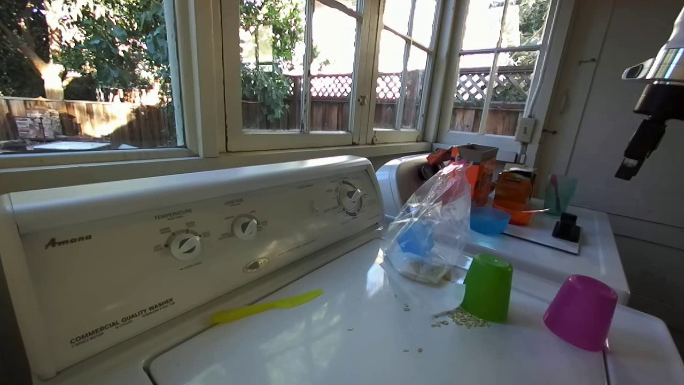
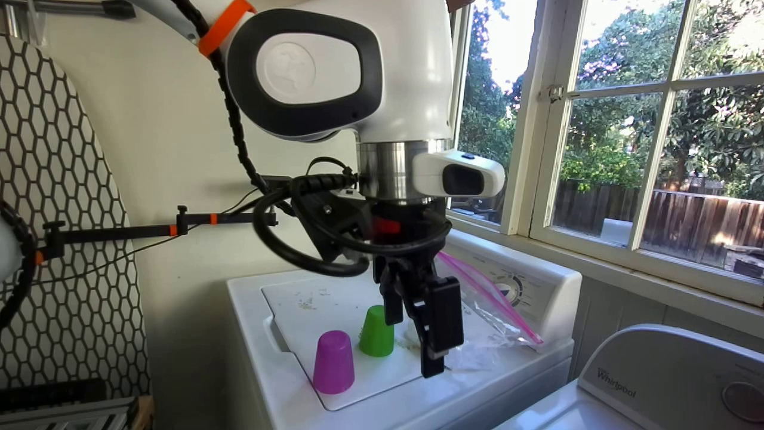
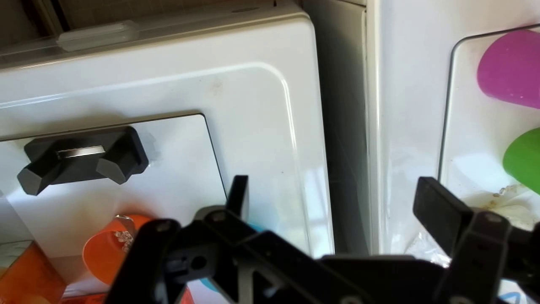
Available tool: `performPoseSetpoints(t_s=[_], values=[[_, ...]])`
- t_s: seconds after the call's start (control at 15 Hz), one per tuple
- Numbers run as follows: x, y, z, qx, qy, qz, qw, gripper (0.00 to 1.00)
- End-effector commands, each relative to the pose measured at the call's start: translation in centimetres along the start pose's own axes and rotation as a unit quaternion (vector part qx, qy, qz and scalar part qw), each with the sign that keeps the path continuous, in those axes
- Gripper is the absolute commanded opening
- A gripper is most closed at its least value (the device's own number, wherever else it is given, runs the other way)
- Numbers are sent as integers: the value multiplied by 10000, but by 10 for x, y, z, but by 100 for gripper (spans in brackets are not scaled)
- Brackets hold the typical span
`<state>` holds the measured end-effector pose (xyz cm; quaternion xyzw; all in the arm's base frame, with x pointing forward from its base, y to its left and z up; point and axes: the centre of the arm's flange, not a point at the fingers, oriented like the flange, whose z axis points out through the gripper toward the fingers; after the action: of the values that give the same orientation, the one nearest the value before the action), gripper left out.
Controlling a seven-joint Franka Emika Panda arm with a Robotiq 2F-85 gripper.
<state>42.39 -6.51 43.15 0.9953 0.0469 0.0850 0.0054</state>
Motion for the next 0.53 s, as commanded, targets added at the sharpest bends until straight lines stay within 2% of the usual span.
performPoseSetpoints(t_s=[0.0,0.33,0.47], values=[[0,0,0,0,0,0,10000,100],[0,0,0,0,0,1,10000,100],[4,-5,-7,-14,41,402,9992,100]])
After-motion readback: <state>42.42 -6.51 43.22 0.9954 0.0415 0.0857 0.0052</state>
